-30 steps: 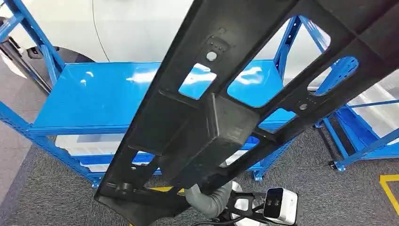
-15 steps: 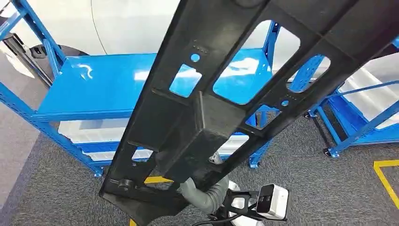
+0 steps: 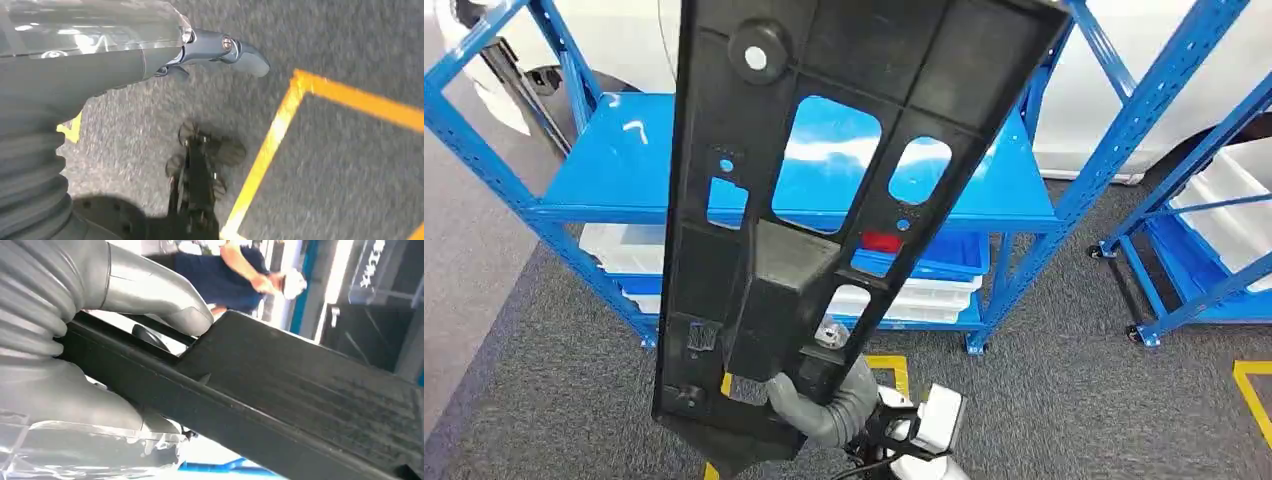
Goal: Take the parts from the cabinet and place them on the table.
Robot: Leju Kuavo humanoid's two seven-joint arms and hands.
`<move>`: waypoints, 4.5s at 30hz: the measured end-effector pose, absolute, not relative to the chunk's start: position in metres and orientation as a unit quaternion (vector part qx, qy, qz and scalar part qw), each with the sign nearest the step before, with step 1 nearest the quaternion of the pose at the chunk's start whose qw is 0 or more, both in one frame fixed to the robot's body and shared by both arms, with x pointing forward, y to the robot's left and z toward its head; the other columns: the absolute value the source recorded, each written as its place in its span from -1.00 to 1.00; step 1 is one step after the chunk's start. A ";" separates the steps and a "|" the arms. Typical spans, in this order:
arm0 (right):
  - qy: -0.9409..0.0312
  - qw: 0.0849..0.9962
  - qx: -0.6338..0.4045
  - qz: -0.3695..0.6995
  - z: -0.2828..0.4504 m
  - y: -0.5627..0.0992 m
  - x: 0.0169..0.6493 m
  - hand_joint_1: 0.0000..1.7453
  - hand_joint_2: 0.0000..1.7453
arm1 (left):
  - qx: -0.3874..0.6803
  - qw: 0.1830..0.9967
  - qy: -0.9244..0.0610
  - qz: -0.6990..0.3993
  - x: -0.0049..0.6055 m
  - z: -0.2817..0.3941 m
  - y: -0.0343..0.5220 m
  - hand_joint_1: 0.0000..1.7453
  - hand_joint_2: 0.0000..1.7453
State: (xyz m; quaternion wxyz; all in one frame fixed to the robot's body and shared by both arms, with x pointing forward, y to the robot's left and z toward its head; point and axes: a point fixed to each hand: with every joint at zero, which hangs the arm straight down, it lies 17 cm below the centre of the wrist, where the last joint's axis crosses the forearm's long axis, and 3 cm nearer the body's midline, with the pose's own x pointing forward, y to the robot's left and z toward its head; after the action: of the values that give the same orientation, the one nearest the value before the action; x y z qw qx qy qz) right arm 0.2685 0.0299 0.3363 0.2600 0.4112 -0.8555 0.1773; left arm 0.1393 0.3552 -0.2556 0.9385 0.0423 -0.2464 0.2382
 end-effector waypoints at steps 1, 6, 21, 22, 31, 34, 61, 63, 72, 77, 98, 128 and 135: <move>-0.854 0.258 0.413 0.181 0.336 0.031 0.267 1.00 1.00 | 0.043 0.937 -0.251 0.239 0.140 -0.255 0.356 -1.00 1.00; -0.852 0.240 0.429 0.179 0.346 0.028 0.260 1.00 1.00 | 0.059 0.939 -0.249 0.229 0.136 -0.256 0.359 -1.00 1.00; -0.875 0.147 0.443 0.128 0.407 -0.028 0.222 1.00 1.00 | 0.031 0.970 -0.192 0.143 0.118 -0.267 0.328 -1.00 1.00; -0.877 0.146 0.438 0.129 0.408 -0.029 0.222 1.00 1.00 | 0.030 0.971 -0.192 0.137 0.117 -0.267 0.327 -1.00 1.00; -0.890 0.163 0.402 0.143 0.396 -0.023 0.232 1.00 1.00 | 0.027 0.975 -0.198 0.101 0.124 -0.266 0.321 -1.00 1.00; -0.885 0.174 0.403 0.152 0.387 -0.018 0.236 1.00 1.00 | 0.023 0.975 -0.199 0.098 0.126 -0.265 0.315 -1.00 1.00; -0.882 0.184 0.405 0.157 0.383 0.000 0.241 1.00 1.00 | -0.003 0.979 -0.188 0.081 0.118 -0.267 0.283 -1.00 1.00; -0.882 0.189 0.402 0.157 0.379 0.000 0.242 1.00 1.00 | 0.000 0.978 -0.191 0.081 0.123 -0.267 0.284 -1.00 1.00; -0.876 0.193 0.408 0.168 0.372 0.000 0.239 1.00 1.00 | 0.002 0.978 -0.185 0.093 0.122 -0.267 0.284 -1.00 1.00; -0.876 0.191 0.412 0.163 0.375 0.001 0.239 1.00 1.00 | -0.001 0.979 -0.179 0.092 0.116 -0.269 0.281 -1.00 1.00; -0.876 0.226 0.396 0.160 0.351 -0.004 0.240 1.00 1.00 | -0.005 0.981 -0.179 0.072 0.116 -0.269 0.275 -1.00 1.00; -0.878 0.243 0.385 0.145 0.346 -0.007 0.253 1.00 1.00 | -0.006 0.982 -0.174 0.071 0.111 -0.270 0.271 -1.00 1.00; -0.879 0.245 0.382 0.146 0.345 -0.005 0.256 1.00 1.00 | -0.006 0.982 -0.168 0.090 0.108 -0.271 0.270 -1.00 1.00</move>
State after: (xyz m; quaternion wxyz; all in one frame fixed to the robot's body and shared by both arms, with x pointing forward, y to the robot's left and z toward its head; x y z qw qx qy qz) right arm 0.2561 -0.0049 0.3446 0.2453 0.3825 -0.8788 0.1460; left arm 0.1076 0.2704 -0.2705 0.9816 -0.0059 -0.1682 0.0903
